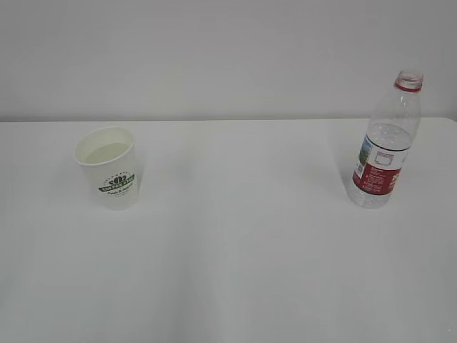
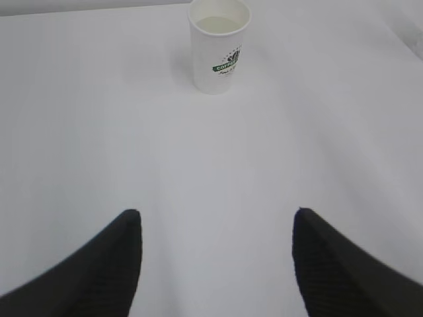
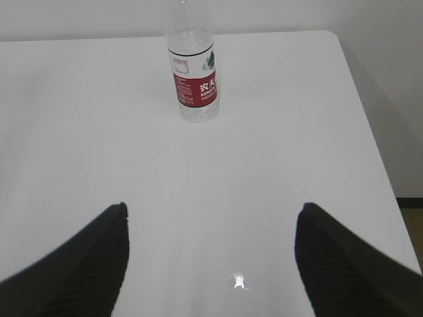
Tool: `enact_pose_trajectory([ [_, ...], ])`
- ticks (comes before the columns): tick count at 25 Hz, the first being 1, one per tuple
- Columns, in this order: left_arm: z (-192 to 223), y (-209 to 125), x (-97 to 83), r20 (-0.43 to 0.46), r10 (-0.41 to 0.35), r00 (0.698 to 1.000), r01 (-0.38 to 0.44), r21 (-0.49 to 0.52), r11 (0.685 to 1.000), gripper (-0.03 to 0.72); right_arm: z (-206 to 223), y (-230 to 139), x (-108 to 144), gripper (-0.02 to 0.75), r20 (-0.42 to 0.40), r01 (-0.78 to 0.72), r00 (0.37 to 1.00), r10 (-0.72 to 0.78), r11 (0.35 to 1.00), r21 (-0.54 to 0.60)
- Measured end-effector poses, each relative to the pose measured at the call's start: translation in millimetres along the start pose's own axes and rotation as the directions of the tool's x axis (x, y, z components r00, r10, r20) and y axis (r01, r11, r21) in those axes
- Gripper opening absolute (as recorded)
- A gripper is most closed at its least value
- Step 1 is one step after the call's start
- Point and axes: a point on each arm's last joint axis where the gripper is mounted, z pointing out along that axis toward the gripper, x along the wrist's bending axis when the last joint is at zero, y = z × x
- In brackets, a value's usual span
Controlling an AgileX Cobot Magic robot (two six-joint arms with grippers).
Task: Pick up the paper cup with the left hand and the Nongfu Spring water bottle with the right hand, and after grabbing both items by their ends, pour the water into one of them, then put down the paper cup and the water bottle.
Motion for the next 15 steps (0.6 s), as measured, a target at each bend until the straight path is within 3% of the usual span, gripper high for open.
enact_pose_trajectory([
  [15, 3.0, -0.8, 0.2, 0.0, -0.001, 1.0, 0.001, -0.003, 1.0, 0.516, 17.8, -11.3, 0.4, 0.588, -0.004, 0.0, 1.0, 0.0, 0.998, 0.06],
])
